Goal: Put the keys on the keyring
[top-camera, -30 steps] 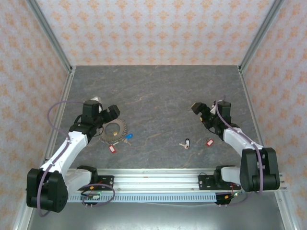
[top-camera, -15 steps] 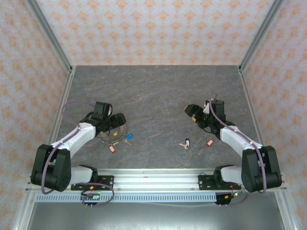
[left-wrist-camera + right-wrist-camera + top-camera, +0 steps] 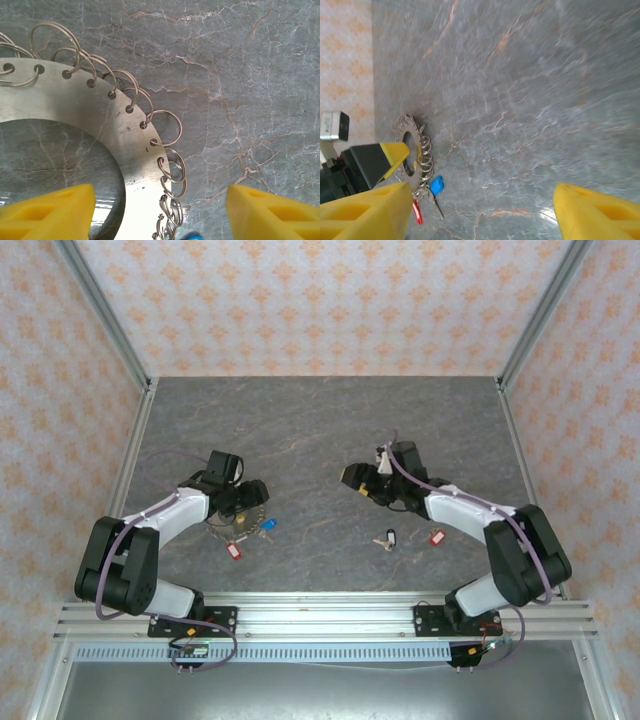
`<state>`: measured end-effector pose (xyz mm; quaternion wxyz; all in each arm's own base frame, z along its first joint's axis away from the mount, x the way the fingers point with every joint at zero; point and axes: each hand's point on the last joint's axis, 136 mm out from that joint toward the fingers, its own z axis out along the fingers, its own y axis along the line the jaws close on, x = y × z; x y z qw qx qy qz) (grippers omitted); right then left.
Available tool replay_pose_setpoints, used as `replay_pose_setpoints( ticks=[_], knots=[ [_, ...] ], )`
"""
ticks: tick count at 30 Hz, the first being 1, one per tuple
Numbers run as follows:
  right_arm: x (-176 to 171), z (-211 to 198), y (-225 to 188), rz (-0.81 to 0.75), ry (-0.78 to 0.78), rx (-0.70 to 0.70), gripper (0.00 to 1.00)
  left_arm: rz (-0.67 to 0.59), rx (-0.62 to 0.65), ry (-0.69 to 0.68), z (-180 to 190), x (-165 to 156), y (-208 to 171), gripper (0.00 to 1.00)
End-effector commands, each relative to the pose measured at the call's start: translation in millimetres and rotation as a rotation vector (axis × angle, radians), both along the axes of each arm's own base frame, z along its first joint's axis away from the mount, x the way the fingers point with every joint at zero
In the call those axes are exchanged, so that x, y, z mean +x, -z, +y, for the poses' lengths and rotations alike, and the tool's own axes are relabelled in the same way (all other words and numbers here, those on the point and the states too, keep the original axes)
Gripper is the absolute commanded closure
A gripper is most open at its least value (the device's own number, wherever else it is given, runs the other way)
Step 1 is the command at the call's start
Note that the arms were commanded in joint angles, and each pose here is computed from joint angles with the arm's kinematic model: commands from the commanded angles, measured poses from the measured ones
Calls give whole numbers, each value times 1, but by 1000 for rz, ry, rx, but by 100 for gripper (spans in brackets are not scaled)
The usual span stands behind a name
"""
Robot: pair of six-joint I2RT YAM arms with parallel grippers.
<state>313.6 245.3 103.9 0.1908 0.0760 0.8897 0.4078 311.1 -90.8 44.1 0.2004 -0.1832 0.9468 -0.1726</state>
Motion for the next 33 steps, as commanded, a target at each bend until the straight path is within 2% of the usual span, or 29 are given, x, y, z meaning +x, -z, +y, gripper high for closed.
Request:
replay_pose_setpoints(
  ticks=[1, 9, 13, 14, 17, 23, 27, 33],
  knots=[
    [12, 24, -11, -52, -5, 12, 28, -31, -20, 8, -8, 11, -8, 31],
    [14, 51, 2, -6, -8, 46, 32, -4, 12, 5, -5, 11, 0, 34],
    [15, 49, 8, 1, 2, 26, 32, -4, -22, 36, -14, 13, 1, 35],
    [15, 47, 10, 3, 12, 19, 32, 3, -26, 55, -18, 14, 1, 37],
    [15, 43, 16, 12, 33, 4, 32, 16, 10, 95, -23, 14, 5, 39],
    [14, 33, 22, 13, 70, -34, 32, 23, -8, 113, -33, 15, 8, 39],
    [16, 22, 24, 8, 99, -58, 33, 23, -34, 160, -48, 16, 7, 39],
    [19, -1, 28, 26, 157, -59, 36, 19, -100, 281, -95, 15, 1, 39]
  ],
)
